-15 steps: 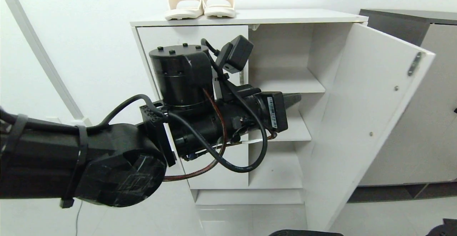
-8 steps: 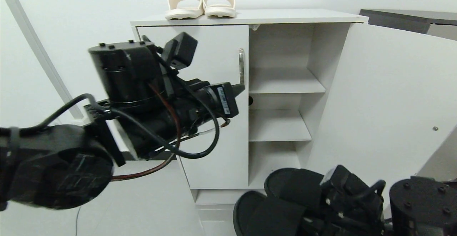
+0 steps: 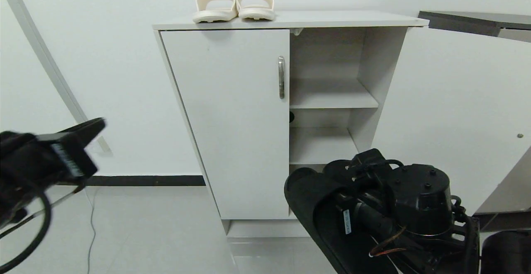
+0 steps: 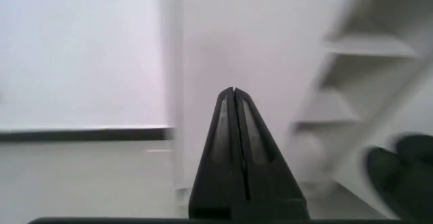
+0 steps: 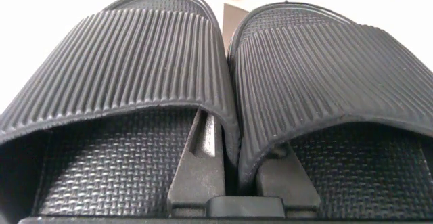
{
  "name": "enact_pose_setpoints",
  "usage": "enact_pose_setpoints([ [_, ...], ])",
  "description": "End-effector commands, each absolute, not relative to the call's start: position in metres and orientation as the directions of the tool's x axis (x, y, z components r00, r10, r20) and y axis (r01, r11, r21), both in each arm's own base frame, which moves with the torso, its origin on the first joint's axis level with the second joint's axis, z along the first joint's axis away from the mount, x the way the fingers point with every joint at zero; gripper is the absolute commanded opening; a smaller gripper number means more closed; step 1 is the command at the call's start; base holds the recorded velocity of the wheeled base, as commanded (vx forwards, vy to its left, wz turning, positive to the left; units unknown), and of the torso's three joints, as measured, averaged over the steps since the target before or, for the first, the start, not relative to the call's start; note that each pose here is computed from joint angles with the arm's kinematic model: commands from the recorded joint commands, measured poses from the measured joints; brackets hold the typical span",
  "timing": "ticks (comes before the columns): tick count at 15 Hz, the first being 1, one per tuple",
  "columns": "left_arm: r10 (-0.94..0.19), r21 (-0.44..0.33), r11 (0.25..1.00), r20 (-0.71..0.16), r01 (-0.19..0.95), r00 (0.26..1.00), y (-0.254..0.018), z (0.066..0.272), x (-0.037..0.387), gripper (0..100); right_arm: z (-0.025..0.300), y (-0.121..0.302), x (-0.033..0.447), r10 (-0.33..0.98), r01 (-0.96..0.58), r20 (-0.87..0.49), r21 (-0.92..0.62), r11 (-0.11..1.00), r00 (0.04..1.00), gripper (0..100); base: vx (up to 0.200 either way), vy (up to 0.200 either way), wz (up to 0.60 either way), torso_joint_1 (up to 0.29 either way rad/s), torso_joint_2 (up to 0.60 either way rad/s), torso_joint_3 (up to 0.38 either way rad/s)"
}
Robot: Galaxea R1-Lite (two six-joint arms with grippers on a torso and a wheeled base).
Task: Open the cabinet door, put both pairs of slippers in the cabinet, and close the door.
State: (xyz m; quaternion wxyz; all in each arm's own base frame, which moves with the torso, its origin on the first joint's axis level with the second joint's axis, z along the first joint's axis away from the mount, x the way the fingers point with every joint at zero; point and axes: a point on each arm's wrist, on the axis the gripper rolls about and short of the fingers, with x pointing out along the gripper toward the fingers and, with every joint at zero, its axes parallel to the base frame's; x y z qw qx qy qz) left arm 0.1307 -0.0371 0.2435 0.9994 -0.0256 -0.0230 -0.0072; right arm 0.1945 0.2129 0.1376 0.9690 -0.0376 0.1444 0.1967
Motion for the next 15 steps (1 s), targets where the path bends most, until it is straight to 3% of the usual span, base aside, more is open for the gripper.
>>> enact_pose_setpoints([
  [1, 0.305, -0.071, 0.952, 0.125, -0.298, 0.944, 0.006, 0.206, 0.045, 0, 0.131, 0.215, 0.198, 0.362, -0.389, -0.312, -0.027, 0.921, 0.879, 0, 0.000, 0.000, 0.00, 0.000, 0.00, 0.000],
  [5, 0.305, -0.034, 0.952, 0.028, -0.304, 0.952, 0.007, 0.136, 0.001, 0, 0.131, 0.215, 0.198, 0.361, -0.388, -0.313, -0.026, 0.921, 0.878, 0, 0.000, 0.000, 0.00, 0.000, 0.00, 0.000],
  [8, 0.279, -0.025, 0.960, 0.028, -0.278, 0.960, 0.006, 0.097, -0.015, 0, 0.131, 0.214, 0.197, 0.361, -0.388, -0.313, -0.025, 0.921, 0.878, 0, 0.000, 0.000, 0.00, 0.000, 0.00, 0.000],
  [10, 0.189, 0.030, 0.981, 0.036, -0.190, 0.981, 0.004, 0.081, -0.024, 0, 0.131, 0.214, 0.197, 0.361, -0.388, -0.313, -0.025, 0.921, 0.878, 0, 0.000, 0.000, 0.00, 0.000, 0.00, 0.000],
  [14, 0.089, 0.045, 0.995, 0.043, -0.091, 0.995, 0.002, 0.080, -0.023, 0, 0.131, 0.214, 0.197, 0.361, -0.388, -0.313, -0.025, 0.921, 0.878, 0, 0.000, 0.000, 0.00, 0.000, 0.00, 0.000],
  [15, 0.000, 0.060, 0.998, -0.015, 0.001, 1.000, 0.000, 0.075, -0.023, 0, 0.130, 0.214, 0.197, 0.363, -0.389, -0.313, -0.024, 0.921, 0.878, 0, 0.000, 0.000, 0.00, 0.000, 0.00, 0.000],
])
